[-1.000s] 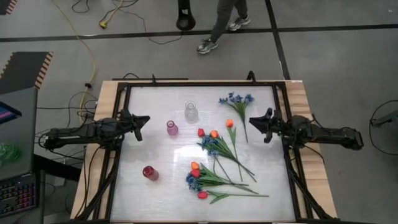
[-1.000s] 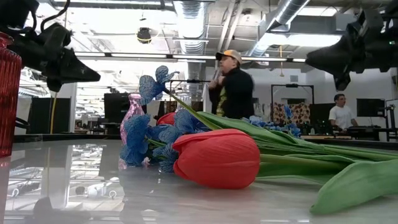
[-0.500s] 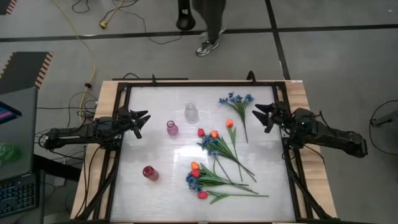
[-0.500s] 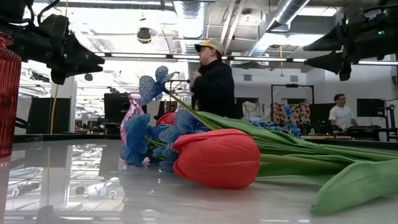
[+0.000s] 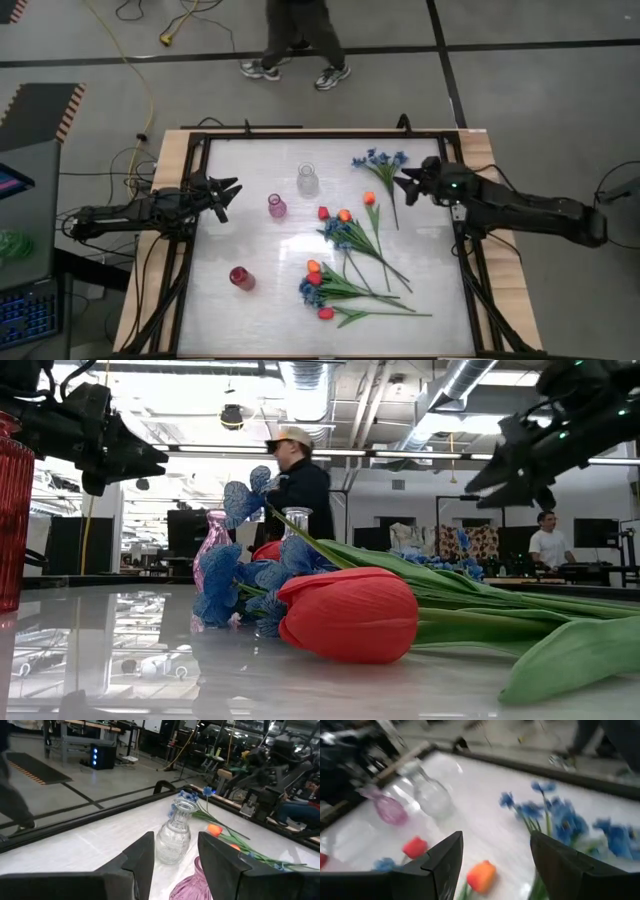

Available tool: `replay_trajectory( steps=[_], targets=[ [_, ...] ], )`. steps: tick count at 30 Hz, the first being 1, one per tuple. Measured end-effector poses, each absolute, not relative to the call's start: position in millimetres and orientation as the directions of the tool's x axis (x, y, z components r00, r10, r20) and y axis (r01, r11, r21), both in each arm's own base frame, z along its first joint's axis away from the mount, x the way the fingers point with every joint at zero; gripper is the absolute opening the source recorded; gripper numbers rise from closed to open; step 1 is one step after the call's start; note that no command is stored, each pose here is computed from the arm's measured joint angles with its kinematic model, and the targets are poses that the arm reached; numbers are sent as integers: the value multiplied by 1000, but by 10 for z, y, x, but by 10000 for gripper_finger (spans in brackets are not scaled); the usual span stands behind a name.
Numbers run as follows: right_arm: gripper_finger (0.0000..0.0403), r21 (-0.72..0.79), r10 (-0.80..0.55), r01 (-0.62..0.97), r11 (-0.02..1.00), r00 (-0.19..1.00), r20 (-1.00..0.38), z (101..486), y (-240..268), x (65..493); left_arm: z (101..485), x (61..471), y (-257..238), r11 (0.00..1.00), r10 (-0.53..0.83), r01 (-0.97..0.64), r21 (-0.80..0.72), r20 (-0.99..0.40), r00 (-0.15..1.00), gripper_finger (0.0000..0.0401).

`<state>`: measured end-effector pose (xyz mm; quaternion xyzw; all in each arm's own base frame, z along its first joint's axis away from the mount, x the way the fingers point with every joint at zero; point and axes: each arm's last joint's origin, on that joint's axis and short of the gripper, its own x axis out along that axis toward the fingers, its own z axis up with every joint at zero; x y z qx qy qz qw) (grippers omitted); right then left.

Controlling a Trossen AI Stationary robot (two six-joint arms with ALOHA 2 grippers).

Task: Sort flowers into vase by color
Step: Put the top right blue flowers into the transparent vase

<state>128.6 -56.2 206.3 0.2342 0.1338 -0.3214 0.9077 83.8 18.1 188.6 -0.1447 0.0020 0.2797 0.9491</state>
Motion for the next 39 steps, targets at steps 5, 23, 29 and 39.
replay_trajectory(
  steps=[5,23,29,39],
  targets=[
    [260,328,-509,709,624,688,-518,1972,-632,1394,1887,838,182,801,531,-532,-273,-84,843,139],
    [260,156,-489,822,548,466,-737,1703,-846,1848,1888,839,179,804,523,-524,-283,-86,848,139],
    [260,105,-480,859,502,378,-792,1647,-956,1974,1878,838,180,803,523,-527,-278,-95,847,139],
    [260,9,-439,890,456,234,-867,1388,-1115,2072,1859,835,180,803,523,-533,-269,-112,845,139]
  ],
)
